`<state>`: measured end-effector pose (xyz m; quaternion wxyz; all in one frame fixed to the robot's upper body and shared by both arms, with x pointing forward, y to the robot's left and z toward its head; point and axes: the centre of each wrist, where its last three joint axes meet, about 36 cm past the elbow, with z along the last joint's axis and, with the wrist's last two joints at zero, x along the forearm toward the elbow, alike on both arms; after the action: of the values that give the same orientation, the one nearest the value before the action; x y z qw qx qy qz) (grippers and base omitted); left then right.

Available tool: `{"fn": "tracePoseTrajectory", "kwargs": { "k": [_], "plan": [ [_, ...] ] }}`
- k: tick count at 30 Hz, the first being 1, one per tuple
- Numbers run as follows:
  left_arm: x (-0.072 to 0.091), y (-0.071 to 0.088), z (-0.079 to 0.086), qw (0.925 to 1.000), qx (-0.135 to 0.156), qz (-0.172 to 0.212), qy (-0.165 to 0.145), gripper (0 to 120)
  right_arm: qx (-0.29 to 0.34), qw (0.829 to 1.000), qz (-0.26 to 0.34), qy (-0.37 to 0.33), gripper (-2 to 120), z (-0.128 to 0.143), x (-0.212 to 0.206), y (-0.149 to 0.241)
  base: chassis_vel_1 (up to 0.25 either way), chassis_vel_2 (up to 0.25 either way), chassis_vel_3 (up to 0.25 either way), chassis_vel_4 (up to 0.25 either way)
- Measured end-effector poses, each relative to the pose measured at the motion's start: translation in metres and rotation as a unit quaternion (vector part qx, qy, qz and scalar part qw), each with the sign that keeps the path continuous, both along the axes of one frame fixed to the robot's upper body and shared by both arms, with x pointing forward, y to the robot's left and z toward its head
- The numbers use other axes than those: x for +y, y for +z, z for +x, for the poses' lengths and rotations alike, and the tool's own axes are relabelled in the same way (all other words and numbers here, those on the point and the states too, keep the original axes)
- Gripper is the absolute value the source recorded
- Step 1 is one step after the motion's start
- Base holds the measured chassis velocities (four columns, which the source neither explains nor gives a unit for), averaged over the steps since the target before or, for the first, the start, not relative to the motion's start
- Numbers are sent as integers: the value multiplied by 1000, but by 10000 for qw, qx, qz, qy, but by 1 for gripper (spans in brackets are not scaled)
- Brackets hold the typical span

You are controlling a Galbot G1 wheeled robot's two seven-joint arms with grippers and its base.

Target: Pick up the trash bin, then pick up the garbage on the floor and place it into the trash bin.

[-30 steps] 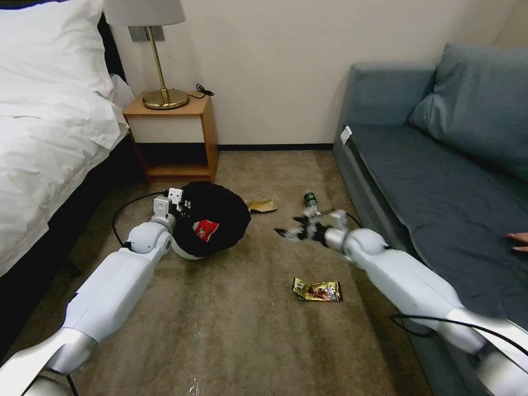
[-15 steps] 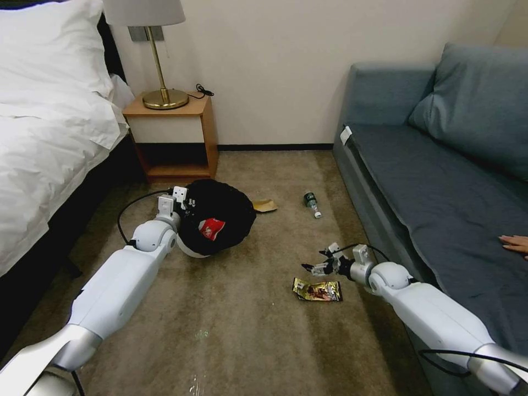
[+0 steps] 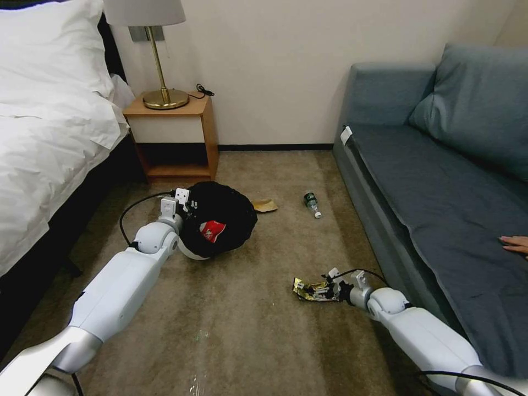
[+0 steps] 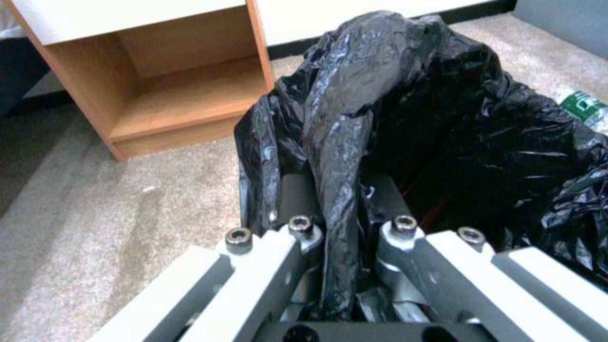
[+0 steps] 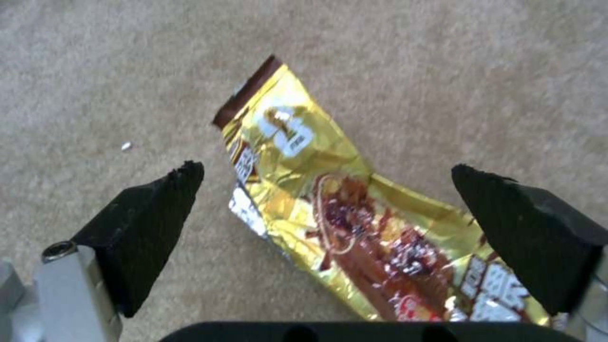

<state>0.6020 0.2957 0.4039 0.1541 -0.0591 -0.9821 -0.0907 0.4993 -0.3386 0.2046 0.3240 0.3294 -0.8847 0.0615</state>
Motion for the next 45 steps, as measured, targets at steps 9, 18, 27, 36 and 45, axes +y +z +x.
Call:
{"fn": "tracePoseTrajectory", "kwargs": {
  "k": [9, 18, 27, 36, 45],
  "plan": [
    [-4, -2, -1, 10000, 20, -20, -16, 5, 25, 10000, 26, 76, 100, -5, 6, -18, 0, 0, 0, 0],
    [-5, -6, -2, 10000, 49, -27, -6, 5, 25, 9995, 260, 186, 100, 8, 48, -24, 0, 0, 0, 0],
    [1, -6, -3, 10000, 37, -23, 19, 5, -21, 9997, 163, 176, 100, 13, 61, -48, 0, 0, 0, 0],
    [1, -8, -3, 10000, 29, -32, 15, 5, -57, 9996, 154, 230, 100, 8, 64, -54, 0, 0, 0, 0],
    [0, -12, -5, 10000, 48, -46, 8, 5, -264, 9992, 185, 235, 100, 16, 62, -41, 0, 0, 0, 0]
  ]
}}
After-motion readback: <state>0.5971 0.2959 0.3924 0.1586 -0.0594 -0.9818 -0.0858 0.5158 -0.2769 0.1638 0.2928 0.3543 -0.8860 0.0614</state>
